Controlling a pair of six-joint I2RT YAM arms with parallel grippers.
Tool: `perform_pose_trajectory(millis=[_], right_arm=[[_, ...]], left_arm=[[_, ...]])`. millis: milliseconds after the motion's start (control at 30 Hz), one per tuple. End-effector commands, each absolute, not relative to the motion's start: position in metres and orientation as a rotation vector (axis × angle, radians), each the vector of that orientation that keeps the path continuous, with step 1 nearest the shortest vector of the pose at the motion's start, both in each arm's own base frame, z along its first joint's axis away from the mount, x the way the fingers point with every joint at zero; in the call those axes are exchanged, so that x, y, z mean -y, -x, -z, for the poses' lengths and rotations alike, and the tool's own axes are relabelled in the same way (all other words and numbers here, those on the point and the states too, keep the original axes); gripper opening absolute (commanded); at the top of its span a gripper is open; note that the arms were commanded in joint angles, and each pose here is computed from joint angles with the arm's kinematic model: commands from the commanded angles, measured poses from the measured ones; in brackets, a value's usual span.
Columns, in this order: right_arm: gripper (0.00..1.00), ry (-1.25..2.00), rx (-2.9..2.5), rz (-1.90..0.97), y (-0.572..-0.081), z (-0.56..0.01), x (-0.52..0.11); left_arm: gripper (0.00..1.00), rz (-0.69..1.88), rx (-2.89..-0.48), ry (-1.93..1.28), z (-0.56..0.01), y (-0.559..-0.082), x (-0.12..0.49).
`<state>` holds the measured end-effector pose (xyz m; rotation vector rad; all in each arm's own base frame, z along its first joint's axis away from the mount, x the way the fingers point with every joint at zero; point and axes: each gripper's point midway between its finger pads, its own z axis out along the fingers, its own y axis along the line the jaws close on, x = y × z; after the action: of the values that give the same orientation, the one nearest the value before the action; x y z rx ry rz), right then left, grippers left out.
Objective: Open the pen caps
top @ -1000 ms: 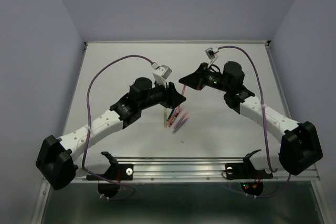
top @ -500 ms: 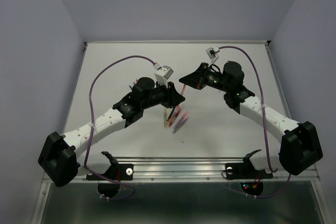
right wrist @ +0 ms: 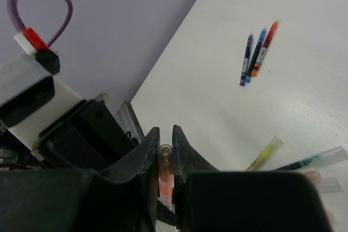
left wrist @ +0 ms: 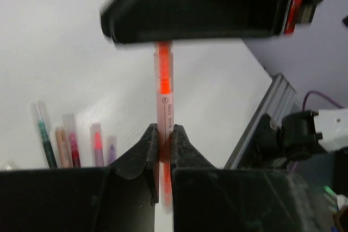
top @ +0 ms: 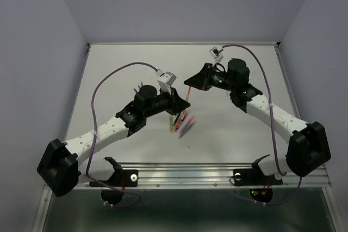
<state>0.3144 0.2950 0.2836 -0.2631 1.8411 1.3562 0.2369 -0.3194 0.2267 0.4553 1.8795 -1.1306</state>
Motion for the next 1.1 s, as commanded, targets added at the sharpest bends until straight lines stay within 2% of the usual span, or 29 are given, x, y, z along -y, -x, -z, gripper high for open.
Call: perform_pose_trajectory(millis=[0, 200, 300, 433, 500, 533, 667, 867, 1067], right_arm=[[0.01, 0.119, -1.676, -1.150, -0.383, -0.329, -0.249], [0.01, 0.001, -1.599, -1.028, -0.422, -0.357, -0.197], [0.01, -0.001, -1.615, -0.991, -0.428, -0.353, -0.188], [0.01, -0.078, -1.838, -0.783, -0.431, -0.283, -0.164], [0.01, -0.172, -1.914, -0.636, -0.431, -0.249, -0.141], [0.01, -0.198, -1.987, -0.538, -0.423, -0.215, -0.127], [0.02, -0.217, -2.145, -0.407, -0.409, -0.152, -0.111], [0.08, -0.183, -2.322, -0.259, -0.402, -0.092, -0.101], [0.12, -0.157, -2.389, -0.160, -0.405, -0.065, -0.103]], left_arm=[[0.00, 1.178, -1.950, -0.485, -0.205, -0.208, 0.309], [0.00, 1.175, -1.999, -0.449, -0.187, -0.195, 0.296], [0.00, 1.144, -2.031, -0.404, -0.178, -0.196, 0.289], [0.00, 0.944, -2.172, -0.193, -0.157, -0.218, 0.268], [0.00, 0.740, -2.261, -0.007, -0.140, -0.239, 0.246], [0.00, 0.679, -2.252, 0.068, -0.144, -0.253, 0.238], [0.00, 0.518, -2.297, 0.221, -0.130, -0.280, 0.213], [0.00, 0.417, -2.362, 0.431, -0.107, -0.308, 0.169], [0.00, 0.253, -2.364, 0.571, -0.098, -0.326, 0.127]])
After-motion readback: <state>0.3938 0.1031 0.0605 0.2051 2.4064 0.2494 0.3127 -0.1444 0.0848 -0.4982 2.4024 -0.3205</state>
